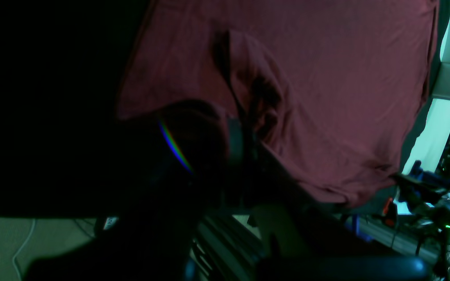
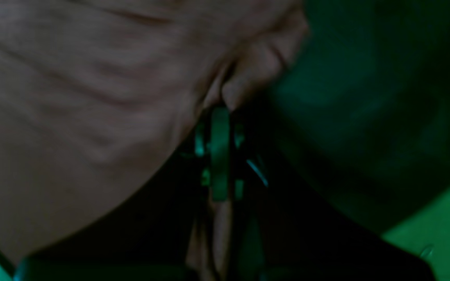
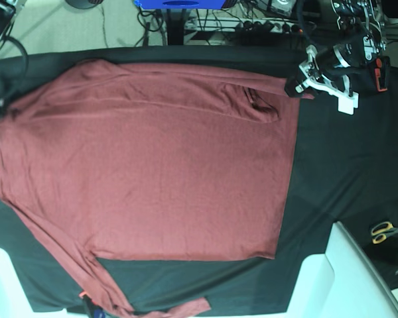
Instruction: Fold the T-shirt properly
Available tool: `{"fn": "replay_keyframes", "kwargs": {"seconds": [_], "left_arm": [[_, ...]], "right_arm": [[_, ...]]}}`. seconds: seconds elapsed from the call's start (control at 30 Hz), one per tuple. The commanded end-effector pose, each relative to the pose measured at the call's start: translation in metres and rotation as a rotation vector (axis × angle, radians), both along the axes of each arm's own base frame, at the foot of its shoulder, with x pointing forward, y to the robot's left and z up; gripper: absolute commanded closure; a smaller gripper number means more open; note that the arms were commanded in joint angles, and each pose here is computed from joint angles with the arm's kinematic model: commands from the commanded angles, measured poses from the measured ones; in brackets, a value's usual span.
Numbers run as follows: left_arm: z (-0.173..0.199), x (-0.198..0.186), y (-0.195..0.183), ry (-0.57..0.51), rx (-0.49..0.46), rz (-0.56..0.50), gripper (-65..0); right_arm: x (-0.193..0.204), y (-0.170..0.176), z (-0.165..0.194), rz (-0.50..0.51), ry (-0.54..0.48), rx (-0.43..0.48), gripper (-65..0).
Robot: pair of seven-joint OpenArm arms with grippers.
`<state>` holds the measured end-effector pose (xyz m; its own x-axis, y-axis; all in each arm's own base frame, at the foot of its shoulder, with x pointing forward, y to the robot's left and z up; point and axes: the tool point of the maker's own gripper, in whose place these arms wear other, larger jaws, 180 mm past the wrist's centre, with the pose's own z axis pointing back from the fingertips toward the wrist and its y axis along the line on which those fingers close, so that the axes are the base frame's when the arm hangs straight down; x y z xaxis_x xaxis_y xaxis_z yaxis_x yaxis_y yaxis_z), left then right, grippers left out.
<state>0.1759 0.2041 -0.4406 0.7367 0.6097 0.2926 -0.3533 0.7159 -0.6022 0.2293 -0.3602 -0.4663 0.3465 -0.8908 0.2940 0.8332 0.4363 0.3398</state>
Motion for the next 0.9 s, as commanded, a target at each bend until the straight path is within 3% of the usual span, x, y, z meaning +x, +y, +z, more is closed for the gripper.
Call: {"fn": "replay_keyframes", "kwargs": {"seconds": [0.0, 0.53, 0.77, 0.87], "left_arm": [[0.006, 0.005, 0.003, -0.025, 0.002, 0.003, 0.0], [0.016, 0.028, 0.004, -0.076, 0.003, 0.006, 0.0], [0.023, 0.043, 0.002, -0.109, 0.003, -0.002, 0.0], [0.024, 0.048, 0.003, -0.109, 0.002, 0.012, 0.0]], "right_arm": [[0.011, -0.015, 0.017, -0.004, -0.031, -0.053, -0.6], [0.025, -0.015, 0.026, -0.003, -0.056, -0.055, -0.6], [0.035, -0.026, 0.034, 0.017, -0.023, -0.150, -0.6], [0.038, -0.025, 0.027, 0.009, -0.010, -0.129, -0.6]]}}
